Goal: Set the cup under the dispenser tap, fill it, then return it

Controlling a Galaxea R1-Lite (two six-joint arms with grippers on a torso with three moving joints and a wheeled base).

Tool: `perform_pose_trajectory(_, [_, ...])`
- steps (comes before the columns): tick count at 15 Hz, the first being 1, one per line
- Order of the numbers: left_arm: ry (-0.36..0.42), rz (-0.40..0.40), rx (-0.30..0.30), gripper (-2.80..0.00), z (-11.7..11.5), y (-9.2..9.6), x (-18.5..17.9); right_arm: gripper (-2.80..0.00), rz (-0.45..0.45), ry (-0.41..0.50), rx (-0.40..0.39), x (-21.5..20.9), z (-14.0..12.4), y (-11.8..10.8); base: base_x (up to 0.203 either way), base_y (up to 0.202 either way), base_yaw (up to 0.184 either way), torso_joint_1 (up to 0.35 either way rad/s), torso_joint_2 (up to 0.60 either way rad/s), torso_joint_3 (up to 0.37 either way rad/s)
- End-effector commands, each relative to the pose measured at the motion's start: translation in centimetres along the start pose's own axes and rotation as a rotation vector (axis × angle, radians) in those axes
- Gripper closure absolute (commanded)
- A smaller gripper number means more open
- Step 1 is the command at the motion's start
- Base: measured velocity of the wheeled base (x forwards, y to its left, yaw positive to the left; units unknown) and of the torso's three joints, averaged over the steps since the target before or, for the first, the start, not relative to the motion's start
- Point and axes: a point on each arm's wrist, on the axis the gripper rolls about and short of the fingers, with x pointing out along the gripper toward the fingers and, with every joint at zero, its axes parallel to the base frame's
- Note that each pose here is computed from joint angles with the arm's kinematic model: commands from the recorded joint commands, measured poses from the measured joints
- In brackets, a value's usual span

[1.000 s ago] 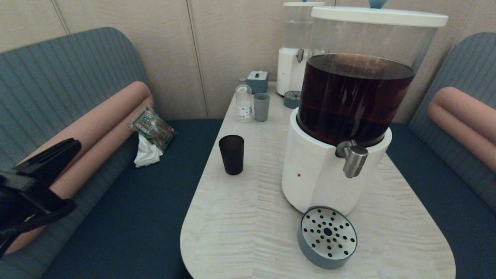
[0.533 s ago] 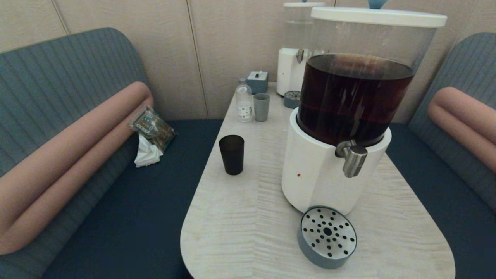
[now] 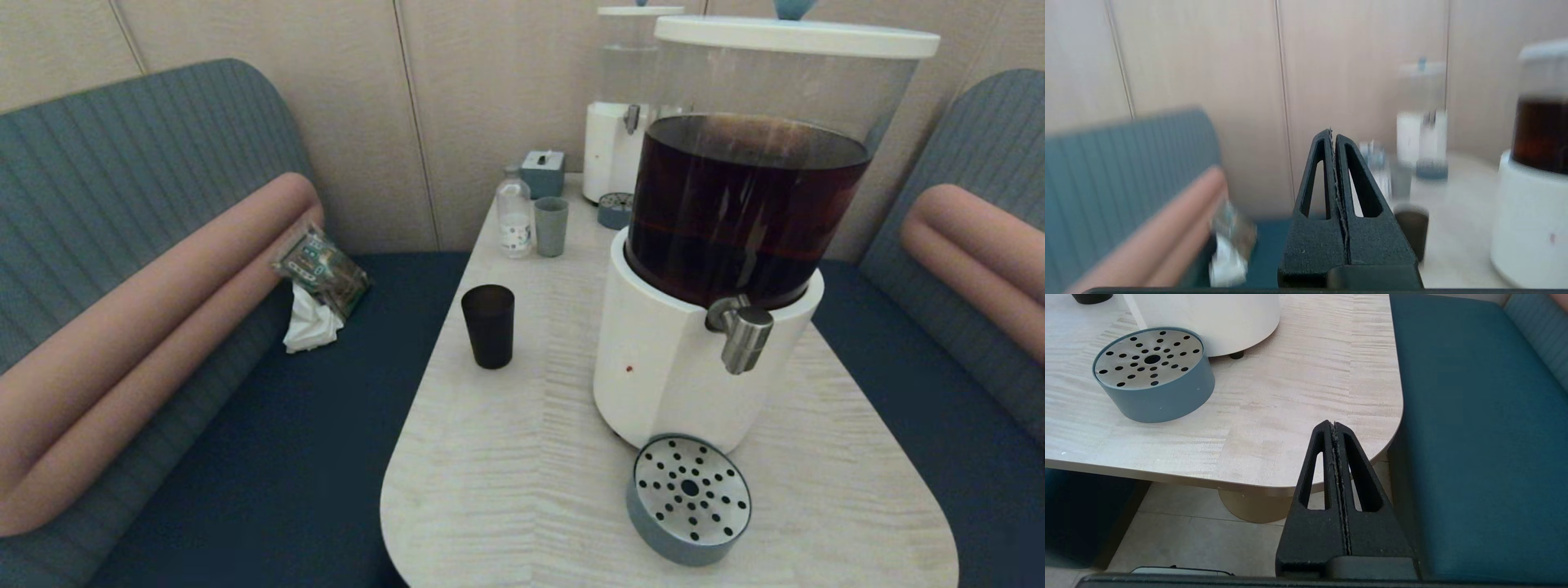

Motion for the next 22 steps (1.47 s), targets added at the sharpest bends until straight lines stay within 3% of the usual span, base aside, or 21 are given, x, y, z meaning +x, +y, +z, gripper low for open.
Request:
perform_pose_trajectory(1, [-0.076,-0.018,-0.004,0.00,1.1,0.0,-0.7,0.00,0.000,0.001,0.000,0.0,0.0,0.0,0.000,0.000,0.000,0.000,0.00,0.000])
perform_pose_trajectory(6, [-0.092,-0.044,-0.019,0.00,1.1,-0.1,-2.3,0.00,0.000,0.000,0.001,0.0,0.0,0.0,0.000,0.000,0.000,0.000,0.00,0.000])
perform_pose_trajectory(9, [-0.181,-0.085,-0.020,0.00,2.1,-0.3,-5.1,0.00,0.000,0.000,-0.001,0.0,0.0,0.0,0.000,0.000,0.000,0.000,0.00,0.000])
perform_pose_trajectory(11, [-0.194,-0.086,-0.023,0.00,1.9,-0.3,-6.1,0.00,0.000,0.000,0.001,0.0,0.0,0.0,0.000,0.000,0.000,0.000,0.00,0.000])
perform_pose_trajectory(12, [-0.138,-0.071,-0.030,0.00,0.3,-0.3,-5.9,0.00,0.000,0.001,0.001,0.0,0.0,0.0,0.000,0.000,0.000,0.000,0.00,0.000])
perform_pose_trajectory(14, [0.043,-0.038,-0.042,0.00,-4.6,-0.4,-5.9,0.00,0.000,0.001,0.001,0.0,0.0,0.0,0.000,0.000,0.000,0.000,0.00,0.000])
perform_pose_trajectory(16, [0.212,0.003,-0.029,0.00,-8.1,-0.4,-6.5,0.00,0.000,0.001,0.001,0.0,0.0,0.0,0.000,0.000,0.000,0.000,0.00,0.000])
perform_pose_trajectory(20, [0.515,0.039,-0.017,0.00,-11.0,-0.4,-7.6,0.00,0.000,0.001,0.001,0.0,0.0,0.0,0.000,0.000,0.000,0.000,0.00,0.000])
perform_pose_trajectory(22, [0.608,0.052,-0.016,0.00,-11.8,-0.5,-8.1,0.00,0.000,0.001,0.001,0.0,0.0,0.0,0.000,0.000,0.000,0.000,0.00,0.000])
